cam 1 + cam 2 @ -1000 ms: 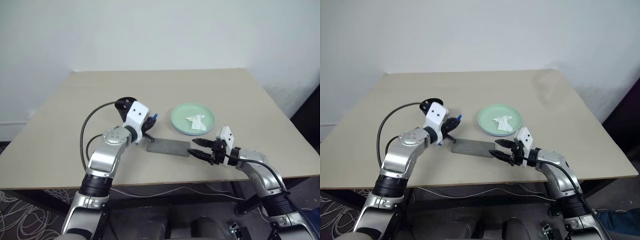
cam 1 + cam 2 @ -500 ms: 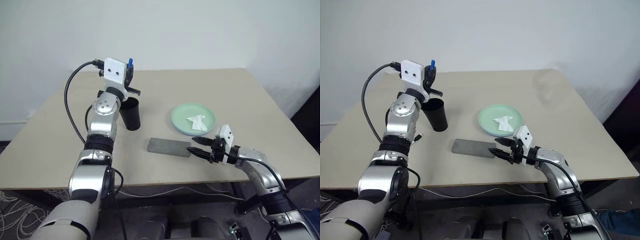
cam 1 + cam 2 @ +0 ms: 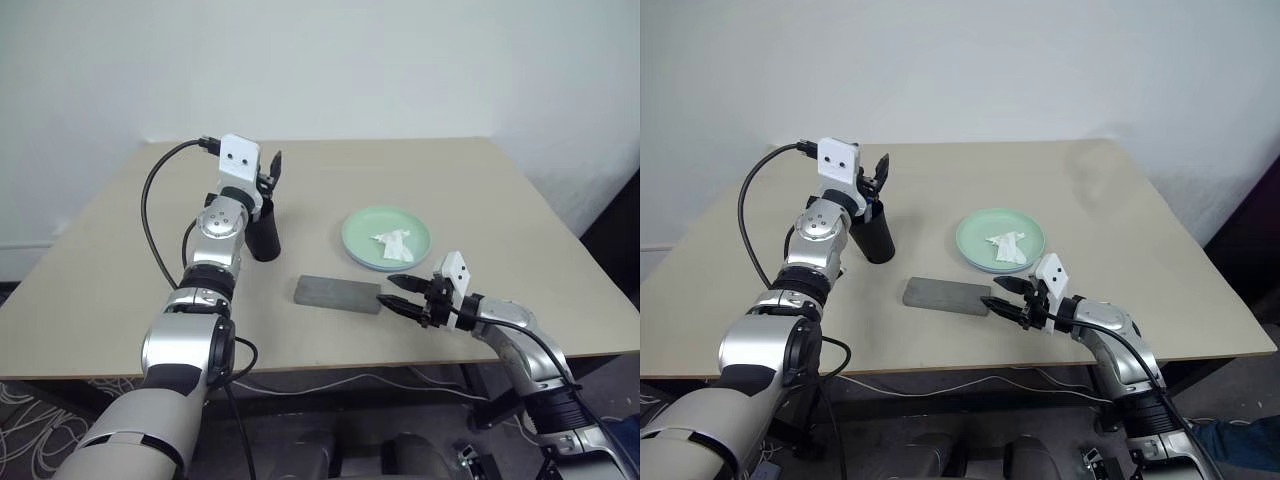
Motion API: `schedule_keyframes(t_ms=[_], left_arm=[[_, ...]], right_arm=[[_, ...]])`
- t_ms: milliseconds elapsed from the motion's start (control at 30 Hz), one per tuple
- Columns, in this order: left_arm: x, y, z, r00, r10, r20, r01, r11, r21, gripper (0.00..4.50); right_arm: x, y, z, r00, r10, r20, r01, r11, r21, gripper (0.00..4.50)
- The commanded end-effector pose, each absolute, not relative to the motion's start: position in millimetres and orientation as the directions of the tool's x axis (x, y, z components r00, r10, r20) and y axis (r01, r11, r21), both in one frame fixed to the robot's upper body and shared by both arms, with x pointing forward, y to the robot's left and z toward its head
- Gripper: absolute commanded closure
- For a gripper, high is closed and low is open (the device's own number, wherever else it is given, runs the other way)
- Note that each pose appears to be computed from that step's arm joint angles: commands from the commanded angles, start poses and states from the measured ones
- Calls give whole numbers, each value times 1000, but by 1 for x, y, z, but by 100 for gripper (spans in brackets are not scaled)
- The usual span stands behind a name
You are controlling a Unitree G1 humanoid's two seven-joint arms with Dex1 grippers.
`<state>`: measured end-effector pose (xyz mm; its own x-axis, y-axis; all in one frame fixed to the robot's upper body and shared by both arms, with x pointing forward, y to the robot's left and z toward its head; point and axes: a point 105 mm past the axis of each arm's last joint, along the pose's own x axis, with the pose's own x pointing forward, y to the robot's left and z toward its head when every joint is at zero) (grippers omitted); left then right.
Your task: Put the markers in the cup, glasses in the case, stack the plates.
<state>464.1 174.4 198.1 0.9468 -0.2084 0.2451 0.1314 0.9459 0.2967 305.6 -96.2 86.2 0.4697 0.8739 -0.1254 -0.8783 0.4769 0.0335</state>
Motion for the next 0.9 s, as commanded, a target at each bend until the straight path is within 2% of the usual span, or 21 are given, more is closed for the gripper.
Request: schedule_keyframes(t_ms=[33,233,333,533,767,900], left_arm=[[464,172,226,921,-219,323,120,946,300,125],[458,183,229,913,-282,295,220,949,227,125],[447,199,237,907,-320,274,264,939,222,125],[419,236,243,926,-352,136,312,917,247,125],[381,267,221,917,-367,-154,397,863,312,125],[366,274,196,882,-365,-298,446,851,278,125]], right_arm=[[309,-96,106,476,876,-76,-879,477,-15,186],[309,-95,106,473,878,-75,-881,473,-16,186],[309,-95,105,471,879,-77,-882,471,-15,186],[309,-94,104,460,884,-83,-888,460,-12,186],[310,-92,103,441,893,-87,-897,442,-8,186],[311,-91,103,437,895,-87,-899,438,-8,186]])
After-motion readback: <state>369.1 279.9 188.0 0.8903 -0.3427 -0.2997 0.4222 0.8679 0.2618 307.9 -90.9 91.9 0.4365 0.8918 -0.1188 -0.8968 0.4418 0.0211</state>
